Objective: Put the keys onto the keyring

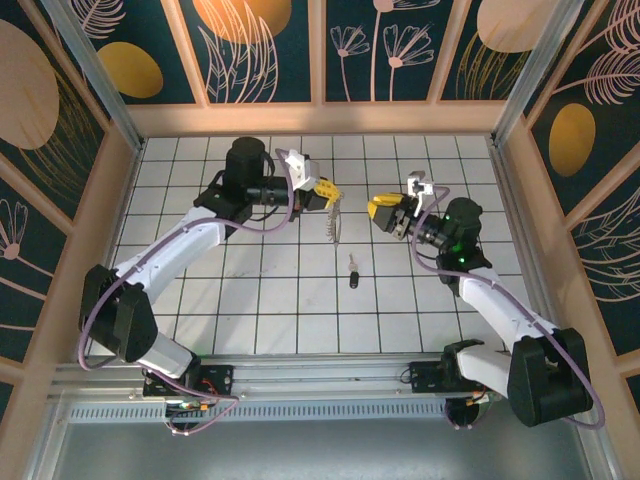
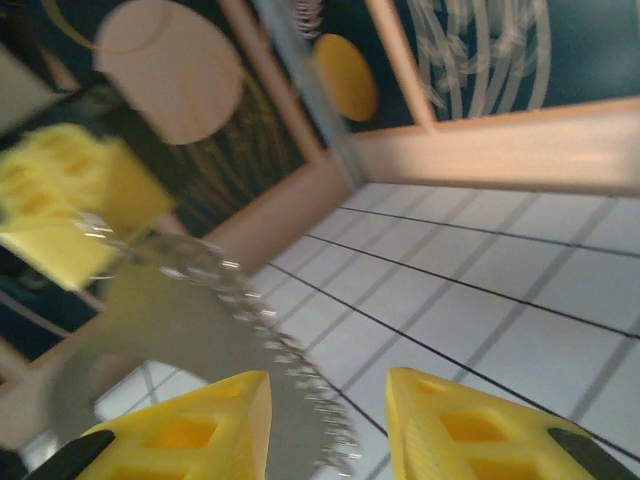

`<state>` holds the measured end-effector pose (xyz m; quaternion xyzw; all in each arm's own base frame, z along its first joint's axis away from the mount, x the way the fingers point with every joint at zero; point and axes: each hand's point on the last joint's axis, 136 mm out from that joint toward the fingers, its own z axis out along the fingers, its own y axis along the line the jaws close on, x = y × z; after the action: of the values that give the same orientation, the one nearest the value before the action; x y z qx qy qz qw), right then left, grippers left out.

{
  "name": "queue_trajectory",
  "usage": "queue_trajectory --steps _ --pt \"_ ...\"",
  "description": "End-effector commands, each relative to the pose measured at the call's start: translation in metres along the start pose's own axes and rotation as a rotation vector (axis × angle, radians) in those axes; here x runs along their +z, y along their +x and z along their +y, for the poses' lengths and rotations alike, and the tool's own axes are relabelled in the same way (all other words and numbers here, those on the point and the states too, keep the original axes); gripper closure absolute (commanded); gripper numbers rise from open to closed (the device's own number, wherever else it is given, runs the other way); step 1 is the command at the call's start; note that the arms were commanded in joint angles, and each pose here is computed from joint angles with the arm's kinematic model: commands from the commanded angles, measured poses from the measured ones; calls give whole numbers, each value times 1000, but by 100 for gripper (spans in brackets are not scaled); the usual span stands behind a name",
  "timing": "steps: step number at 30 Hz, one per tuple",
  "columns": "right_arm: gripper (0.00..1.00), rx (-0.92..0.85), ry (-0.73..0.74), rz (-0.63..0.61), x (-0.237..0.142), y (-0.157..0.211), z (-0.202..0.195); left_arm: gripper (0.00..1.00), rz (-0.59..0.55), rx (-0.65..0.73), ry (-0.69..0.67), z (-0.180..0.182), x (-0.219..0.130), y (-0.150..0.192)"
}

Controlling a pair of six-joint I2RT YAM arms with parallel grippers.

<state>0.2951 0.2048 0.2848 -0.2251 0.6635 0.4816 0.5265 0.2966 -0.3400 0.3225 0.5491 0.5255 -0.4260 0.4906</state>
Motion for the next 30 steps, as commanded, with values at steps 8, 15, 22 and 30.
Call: queue_trajectory --steps 8,15,22,30 --pt "65 -169 -323 3 5 -28 60 100 -38 -89 112 -12 3 -16" --pt "65 -189 -393 31 21 -27 73 100 -43 -111 143 -14 5 -15" --pt "69 -195 -420 41 30 -26 76 100 -44 -113 152 -15 5 -15" --pt "75 -193 -436 49 34 -23 76 100 -46 -114 162 -17 4 -15"
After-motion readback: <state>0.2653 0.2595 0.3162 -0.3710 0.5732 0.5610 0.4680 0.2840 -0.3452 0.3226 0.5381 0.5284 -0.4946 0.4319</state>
